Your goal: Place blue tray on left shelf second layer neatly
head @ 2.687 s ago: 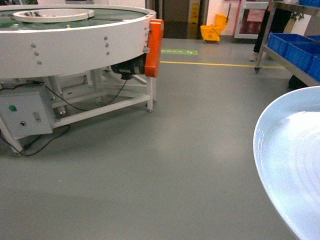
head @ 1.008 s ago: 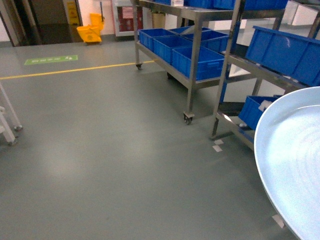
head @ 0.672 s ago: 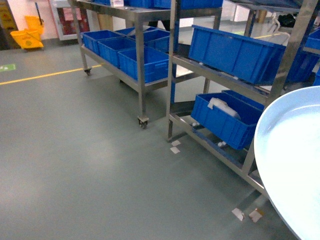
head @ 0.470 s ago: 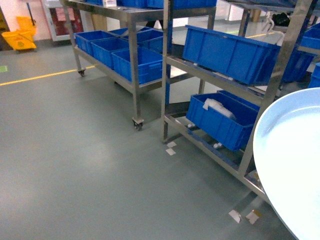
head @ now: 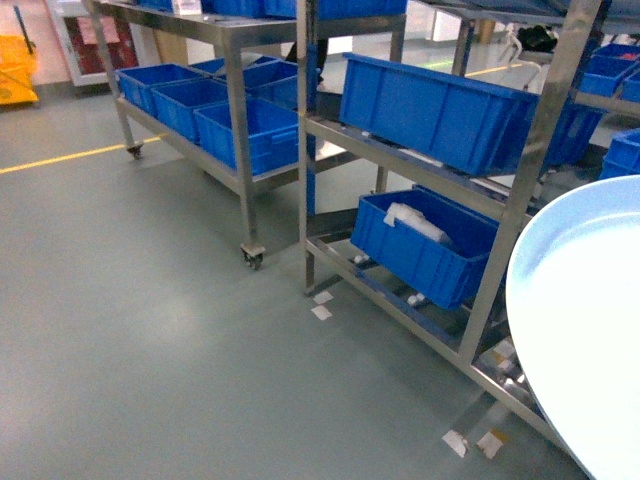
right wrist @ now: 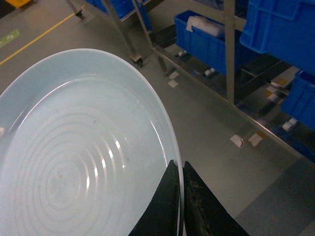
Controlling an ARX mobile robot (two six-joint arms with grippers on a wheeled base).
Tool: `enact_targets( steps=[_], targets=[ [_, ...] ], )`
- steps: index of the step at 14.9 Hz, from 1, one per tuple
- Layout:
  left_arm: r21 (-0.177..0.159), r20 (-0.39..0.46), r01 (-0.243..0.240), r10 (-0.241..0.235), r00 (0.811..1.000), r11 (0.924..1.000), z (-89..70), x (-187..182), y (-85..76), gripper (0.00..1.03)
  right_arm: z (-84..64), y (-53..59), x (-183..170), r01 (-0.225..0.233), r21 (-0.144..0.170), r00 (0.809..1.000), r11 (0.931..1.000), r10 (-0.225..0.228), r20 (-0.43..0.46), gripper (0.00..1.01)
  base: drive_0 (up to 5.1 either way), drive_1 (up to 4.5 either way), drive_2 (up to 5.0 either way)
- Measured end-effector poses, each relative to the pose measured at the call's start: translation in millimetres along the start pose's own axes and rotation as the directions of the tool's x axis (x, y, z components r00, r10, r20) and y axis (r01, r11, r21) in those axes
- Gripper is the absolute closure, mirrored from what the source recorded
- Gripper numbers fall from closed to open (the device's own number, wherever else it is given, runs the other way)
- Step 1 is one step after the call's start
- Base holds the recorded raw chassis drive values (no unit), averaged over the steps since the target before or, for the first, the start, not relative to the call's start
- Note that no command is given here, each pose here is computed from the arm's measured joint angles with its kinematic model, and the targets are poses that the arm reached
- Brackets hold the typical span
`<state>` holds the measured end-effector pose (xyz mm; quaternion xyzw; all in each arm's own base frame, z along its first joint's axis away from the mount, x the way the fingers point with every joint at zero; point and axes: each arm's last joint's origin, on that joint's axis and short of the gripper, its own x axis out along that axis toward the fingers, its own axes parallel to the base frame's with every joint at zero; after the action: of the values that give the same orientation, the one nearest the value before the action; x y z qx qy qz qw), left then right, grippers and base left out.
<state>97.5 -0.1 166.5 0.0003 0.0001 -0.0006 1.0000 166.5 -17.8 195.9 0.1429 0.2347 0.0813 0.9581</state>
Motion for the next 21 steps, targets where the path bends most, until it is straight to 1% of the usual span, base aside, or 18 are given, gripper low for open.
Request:
enact_targets(
  steps=[4,16,21],
  targets=[
    [0.000,-0.001,-0.001,0.001,1.000,1.0000,-0.1,0.0,0.0,0.05,-0.2,-0.2,0.6,0.000,0.001,1.000,1.0000,0.000,-0.003,0.99,2.0,-0.90,-5.6],
    [0.000,0.000,-0.001,0.001,1.000,1.0000,0.0,0.0,0.0,0.05,-0.1,-0.2,0.5,-0.001,0.001,1.000,1.0000,0.001,-0.002,0.99,-1.6,-1.60,-1.6],
    [0.000,0.000,-0.001,0.001,1.000,1.0000,0.0,0.0,0.1,0.05,-0.1,-0.2,0.4,0.002,0.000,1.000,1.0000,-0.002,-0.001,0.99,-6.6,0.81,0.8]
  ],
)
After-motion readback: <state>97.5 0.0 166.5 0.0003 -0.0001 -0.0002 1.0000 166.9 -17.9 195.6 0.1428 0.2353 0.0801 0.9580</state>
